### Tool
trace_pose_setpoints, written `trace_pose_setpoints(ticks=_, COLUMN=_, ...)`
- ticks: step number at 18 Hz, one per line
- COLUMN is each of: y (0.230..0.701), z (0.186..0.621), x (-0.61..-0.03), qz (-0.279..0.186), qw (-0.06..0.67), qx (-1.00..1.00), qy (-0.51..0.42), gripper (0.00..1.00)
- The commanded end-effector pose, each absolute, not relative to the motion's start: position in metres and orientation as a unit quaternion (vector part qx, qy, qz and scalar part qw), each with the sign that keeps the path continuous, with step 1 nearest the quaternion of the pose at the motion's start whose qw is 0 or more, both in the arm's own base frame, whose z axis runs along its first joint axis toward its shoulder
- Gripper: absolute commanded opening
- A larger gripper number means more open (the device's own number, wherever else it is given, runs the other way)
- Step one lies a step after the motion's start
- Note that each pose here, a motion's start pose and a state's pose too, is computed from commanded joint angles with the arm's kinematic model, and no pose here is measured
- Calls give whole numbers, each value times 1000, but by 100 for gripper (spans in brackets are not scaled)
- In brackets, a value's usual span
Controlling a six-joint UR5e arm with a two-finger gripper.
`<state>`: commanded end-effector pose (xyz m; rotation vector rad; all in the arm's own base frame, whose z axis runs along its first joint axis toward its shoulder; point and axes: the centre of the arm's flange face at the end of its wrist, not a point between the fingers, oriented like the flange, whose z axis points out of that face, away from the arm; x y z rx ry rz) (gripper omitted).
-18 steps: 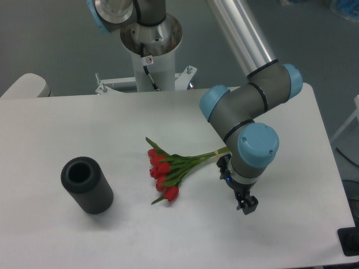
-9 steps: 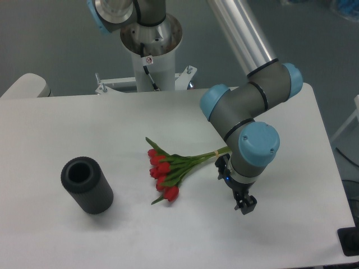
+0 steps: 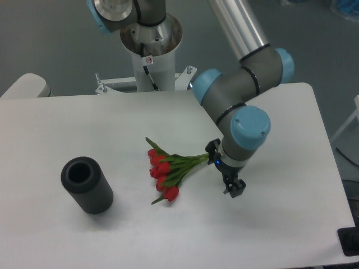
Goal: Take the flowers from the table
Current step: 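Move the gripper over the tulip stems and lower it onto them, then close the gripper around the green tulip stems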
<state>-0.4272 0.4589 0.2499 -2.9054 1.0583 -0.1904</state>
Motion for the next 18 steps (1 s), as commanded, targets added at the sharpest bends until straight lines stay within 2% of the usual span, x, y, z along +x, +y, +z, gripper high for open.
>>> trace_pose_setpoints(ticks=8, y=441, z=217, x=-404, qz=-97, qw=12, qx=-937, qy=336, gripper=100)
trace_pose_setpoints(ticks=13, y=427, z=188, x=-394, qz=-83, qw=17, qx=-940, qy=330, gripper=100)
trace_pose_setpoints(ticks=14, y=425, z=183, x=-392, qz=-83, qw=16, qx=-940, qy=330, gripper=92)
trace_pose_setpoints(ticks=15, y=424, z=181, x=-390, qz=-85, qw=15, qx=-940, qy=329, gripper=79)
trace_pose_setpoints(ticks=18, y=426, z=180, x=-389, qz=-87, qw=14, qx=-941, qy=326, gripper=31)
